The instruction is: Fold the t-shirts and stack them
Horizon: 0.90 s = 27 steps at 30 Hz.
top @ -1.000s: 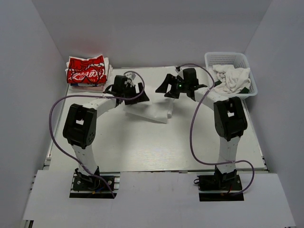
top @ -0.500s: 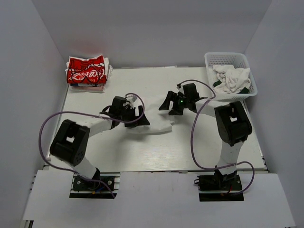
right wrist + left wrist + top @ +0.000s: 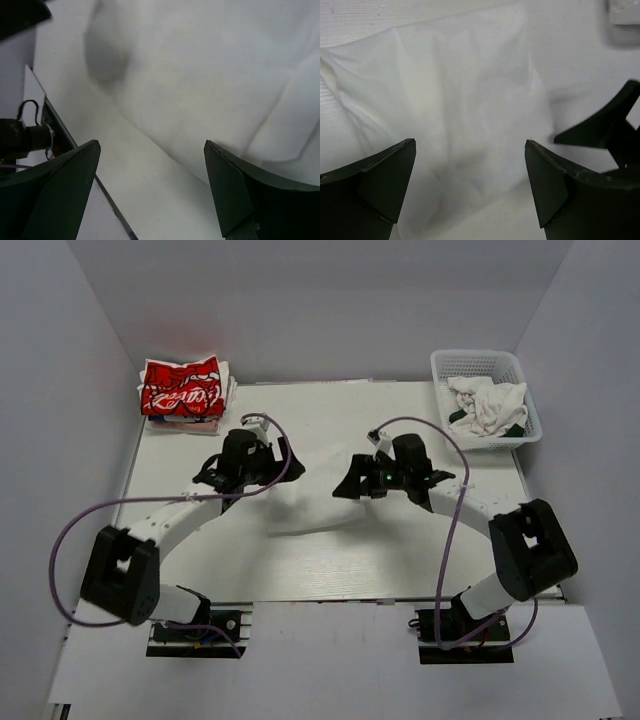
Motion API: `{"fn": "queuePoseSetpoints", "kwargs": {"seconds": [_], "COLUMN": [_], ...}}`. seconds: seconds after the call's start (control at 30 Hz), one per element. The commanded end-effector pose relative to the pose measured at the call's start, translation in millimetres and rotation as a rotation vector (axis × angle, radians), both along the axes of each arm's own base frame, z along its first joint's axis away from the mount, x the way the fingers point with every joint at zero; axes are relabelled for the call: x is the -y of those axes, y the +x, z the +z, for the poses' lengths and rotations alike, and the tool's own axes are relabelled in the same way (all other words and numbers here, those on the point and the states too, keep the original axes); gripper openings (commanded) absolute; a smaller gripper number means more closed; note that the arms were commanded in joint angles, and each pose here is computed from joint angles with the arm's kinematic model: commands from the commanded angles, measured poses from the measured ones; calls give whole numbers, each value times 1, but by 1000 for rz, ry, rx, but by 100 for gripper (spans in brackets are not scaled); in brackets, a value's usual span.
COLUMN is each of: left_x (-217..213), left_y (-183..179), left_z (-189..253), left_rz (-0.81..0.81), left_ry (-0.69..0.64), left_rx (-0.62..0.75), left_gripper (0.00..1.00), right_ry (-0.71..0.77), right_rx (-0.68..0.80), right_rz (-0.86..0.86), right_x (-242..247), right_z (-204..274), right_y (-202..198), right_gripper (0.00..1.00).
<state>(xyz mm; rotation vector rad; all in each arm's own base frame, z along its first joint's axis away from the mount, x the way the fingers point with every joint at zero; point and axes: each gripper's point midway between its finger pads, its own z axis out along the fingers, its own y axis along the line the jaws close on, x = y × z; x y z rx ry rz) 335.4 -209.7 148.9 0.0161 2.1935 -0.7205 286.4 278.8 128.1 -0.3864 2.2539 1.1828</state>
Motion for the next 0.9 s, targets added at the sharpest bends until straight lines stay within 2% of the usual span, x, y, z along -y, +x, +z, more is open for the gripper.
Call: {"fn": "queuePoseSetpoints", "kwargs": {"seconds": [0.0,0.03,0.1,0.27,0.33,0.47,0.53,0.67,0.7,0.77,0.87], "left_x": [9,9,5,-42,-50,-71,-75,-39,-34,-33,-39], "left_y": [29,30,39,46,49,55,60,68,69,68,53], "left_z": [-18,-44,-58,-112,-124,-134,-130,-69,-37,-8,7], "left_rz": [3,2,30,185,192,255,244,61,35,37,69], "left_ry": [35,68,120,258,292,356,346,209,179,170,149], "left_rx": [-24,-96,-127,-224,-229,-241,-225,-78,5,78,51], "left_gripper": [100,100,100,100,100,100,100,100,100,100,100], "right_ry": [-29,-64,-100,-200,-272,-287,-288,-287,-281,-277,-243], "right_rx": [-80,-128,-193,-417,-465,-505,-486,-445,-434,-400,-325], "right_rz": [-29,-46,-78,-130,-166,-156,-160,-129,-125,-97,-74], "right_x": [7,11,17,41,57,62,61,58,56,52,47], "right_z": [-37,-53,-75,-139,-159,-167,-165,-157,-153,-147,-124], "right_y": [-3,-3,-3,-32,-43,-57,-52,-45,-41,-38,-31], "right_gripper": [90,90,90,90,90,90,90,90,90,90,90]}}
